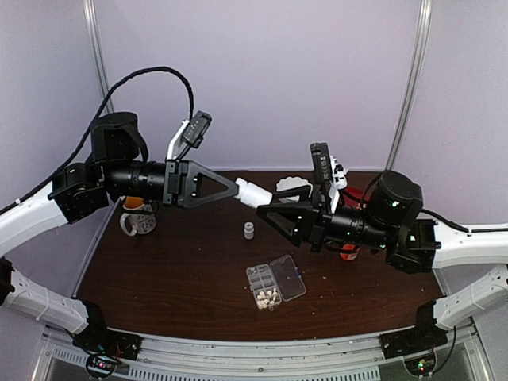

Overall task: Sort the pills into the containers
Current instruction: Pass from the left arm to the right

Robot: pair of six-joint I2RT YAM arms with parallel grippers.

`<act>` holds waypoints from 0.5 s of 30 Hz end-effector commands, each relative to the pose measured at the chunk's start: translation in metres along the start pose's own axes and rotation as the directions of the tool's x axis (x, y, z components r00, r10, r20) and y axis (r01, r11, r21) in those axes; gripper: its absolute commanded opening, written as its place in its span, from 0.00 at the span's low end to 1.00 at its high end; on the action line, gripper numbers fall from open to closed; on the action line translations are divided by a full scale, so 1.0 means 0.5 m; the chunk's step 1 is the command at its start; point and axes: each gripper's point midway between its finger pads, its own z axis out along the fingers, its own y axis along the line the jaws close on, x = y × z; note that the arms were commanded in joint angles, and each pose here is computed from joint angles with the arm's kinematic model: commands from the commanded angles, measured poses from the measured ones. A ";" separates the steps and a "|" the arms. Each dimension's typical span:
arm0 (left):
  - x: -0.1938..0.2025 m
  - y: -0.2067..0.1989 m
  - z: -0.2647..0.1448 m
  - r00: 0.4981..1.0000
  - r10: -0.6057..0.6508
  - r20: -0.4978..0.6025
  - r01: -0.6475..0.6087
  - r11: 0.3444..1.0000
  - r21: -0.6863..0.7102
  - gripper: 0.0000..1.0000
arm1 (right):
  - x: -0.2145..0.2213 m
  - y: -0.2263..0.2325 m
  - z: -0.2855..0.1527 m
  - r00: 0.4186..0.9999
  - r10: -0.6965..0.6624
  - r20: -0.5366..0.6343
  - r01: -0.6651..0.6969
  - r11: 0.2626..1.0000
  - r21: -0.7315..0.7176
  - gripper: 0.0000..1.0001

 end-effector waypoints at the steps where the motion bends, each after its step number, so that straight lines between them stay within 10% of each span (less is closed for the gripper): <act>1: -0.034 -0.028 -0.011 0.997 0.032 0.065 -0.035 0.998 0.044 0.12 | -0.029 0.021 -0.010 0.998 -0.010 0.062 0.013 0.999 -0.040 0.41; 15: -0.026 -0.011 0.008 0.999 -0.037 0.040 0.035 0.998 0.043 0.10 | -0.031 0.012 -0.014 0.998 -0.029 0.062 0.030 0.999 -0.013 0.31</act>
